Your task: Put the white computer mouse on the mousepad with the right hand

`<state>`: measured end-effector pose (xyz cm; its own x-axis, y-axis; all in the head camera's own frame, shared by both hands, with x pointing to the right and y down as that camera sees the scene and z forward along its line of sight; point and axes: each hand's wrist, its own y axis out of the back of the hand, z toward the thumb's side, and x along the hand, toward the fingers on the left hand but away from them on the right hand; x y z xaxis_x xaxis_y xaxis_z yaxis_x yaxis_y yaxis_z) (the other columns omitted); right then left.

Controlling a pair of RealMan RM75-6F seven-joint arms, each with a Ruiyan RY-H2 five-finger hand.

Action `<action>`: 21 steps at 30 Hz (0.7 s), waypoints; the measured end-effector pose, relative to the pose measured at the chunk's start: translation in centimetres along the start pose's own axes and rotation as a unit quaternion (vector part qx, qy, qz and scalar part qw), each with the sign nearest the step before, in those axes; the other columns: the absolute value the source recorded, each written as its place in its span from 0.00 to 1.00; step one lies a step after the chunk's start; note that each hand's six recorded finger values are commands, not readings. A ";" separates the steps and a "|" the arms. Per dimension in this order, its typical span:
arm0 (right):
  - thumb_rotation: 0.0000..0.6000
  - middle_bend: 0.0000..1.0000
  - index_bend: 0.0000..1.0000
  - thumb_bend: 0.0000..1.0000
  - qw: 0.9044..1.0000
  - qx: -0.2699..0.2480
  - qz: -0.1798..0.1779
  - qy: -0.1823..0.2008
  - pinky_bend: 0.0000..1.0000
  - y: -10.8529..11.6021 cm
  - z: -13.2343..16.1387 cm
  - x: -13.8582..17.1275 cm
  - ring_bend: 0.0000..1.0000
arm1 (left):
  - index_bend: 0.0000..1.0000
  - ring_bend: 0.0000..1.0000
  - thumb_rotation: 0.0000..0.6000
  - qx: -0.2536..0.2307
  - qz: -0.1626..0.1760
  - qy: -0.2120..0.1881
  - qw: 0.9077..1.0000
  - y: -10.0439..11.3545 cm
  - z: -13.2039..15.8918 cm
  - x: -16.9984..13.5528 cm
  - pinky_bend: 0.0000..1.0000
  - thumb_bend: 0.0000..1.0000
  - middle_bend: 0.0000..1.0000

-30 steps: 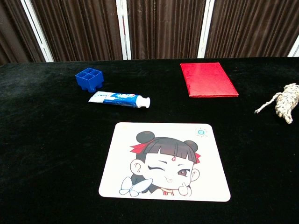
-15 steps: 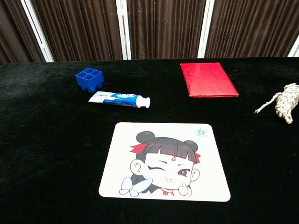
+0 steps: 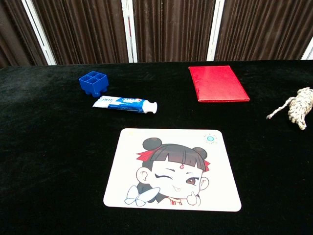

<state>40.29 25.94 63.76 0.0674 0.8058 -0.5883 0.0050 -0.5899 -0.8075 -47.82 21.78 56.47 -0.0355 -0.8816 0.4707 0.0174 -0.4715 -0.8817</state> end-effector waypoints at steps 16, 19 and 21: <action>1.00 0.05 0.25 0.12 0.999 0.023 0.024 -0.007 0.06 -2.5 -0.5 -2.4 0.00 | 0.00 0.00 1.00 0.006 -0.001 0.005 1.000 -0.3 -0.1 0.2 0.00 0.20 0.00; 1.00 0.06 0.27 0.13 0.999 0.028 0.027 -0.012 0.07 -2.8 -0.7 -3.0 0.00 | 0.00 0.00 1.00 0.007 0.002 0.004 1.000 -0.2 -0.1 0.2 0.00 0.20 0.00; 1.00 0.08 0.28 0.13 0.999 0.029 0.029 -0.015 0.07 -3.0 -0.8 -3.3 0.00 | 0.00 0.00 1.00 0.006 0.004 0.003 1.000 0.0 0.0 0.1 0.00 0.20 0.00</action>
<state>40.87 25.01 68.14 0.0362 0.7724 -0.6341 -0.0564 -0.6319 -0.7730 -47.85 21.68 56.56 -0.0421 -0.8853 0.4631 0.0307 -0.4644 -0.8851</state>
